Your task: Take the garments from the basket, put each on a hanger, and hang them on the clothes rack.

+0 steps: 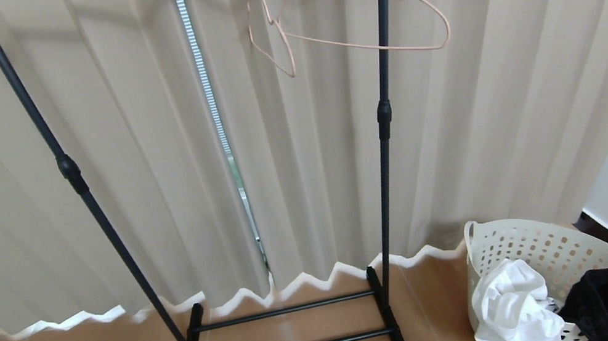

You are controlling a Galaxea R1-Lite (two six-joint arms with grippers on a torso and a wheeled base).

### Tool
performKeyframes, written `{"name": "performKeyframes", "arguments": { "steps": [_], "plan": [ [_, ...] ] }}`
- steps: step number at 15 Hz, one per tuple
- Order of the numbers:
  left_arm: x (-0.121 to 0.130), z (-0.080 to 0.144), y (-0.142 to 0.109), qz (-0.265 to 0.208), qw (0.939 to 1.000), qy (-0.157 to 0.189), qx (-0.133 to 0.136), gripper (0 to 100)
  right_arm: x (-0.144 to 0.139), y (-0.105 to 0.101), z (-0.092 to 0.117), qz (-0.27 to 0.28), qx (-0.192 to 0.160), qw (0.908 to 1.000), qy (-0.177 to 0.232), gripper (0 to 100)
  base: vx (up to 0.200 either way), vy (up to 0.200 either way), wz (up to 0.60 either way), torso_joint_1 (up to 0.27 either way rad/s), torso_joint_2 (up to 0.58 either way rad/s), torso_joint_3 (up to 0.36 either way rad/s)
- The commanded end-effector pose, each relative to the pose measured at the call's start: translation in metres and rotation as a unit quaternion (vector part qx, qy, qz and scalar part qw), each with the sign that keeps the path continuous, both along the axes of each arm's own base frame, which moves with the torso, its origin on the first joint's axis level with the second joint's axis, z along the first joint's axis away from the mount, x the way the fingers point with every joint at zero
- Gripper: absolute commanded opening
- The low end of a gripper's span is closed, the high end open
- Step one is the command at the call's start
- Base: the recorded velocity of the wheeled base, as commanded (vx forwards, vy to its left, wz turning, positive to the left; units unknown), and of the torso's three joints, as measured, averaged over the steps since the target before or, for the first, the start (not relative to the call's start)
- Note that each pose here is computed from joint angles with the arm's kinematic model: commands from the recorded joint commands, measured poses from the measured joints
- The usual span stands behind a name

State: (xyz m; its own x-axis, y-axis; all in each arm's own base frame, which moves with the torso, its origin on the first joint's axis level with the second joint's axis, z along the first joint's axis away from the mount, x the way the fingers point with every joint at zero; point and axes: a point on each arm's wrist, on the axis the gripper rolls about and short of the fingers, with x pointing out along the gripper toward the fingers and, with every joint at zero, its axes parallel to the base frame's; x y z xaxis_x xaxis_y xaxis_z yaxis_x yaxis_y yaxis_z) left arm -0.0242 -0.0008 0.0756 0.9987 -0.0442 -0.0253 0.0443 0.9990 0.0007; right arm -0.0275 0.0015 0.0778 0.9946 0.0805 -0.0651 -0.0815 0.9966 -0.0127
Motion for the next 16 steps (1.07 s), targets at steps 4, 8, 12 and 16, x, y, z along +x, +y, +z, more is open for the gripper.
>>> {"name": "performKeyframes", "arguments": {
  "steps": [4,8,12,16],
  "plan": [
    [0.0001,-0.0001,0.0000,0.000,1.0000,0.001,0.000,100,0.0001,0.0000,0.0002,0.000,0.000,1.0000,0.000,100,0.000,0.000,-0.60,0.004,0.01,0.010],
    [0.0001,-0.0001,0.0000,-0.001,1.0000,0.001,0.001,100,0.0001,0.0000,0.0002,0.000,-0.001,1.0000,0.000,100,0.000,-0.100,-0.15,-0.001,0.00,0.003],
    [0.0001,-0.0001,0.0000,-0.001,1.0000,0.001,0.000,100,0.0001,0.0000,0.0002,0.000,-0.001,1.0000,0.000,100,0.050,-0.150,0.00,0.001,0.00,0.005],
    [0.0000,0.0004,-0.0003,-0.005,1.0000,0.000,0.000,100,0.0001,0.0000,0.0002,0.000,-0.001,1.0000,0.000,100,0.200,0.000,0.00,0.000,0.00,0.002]
  ]
}}
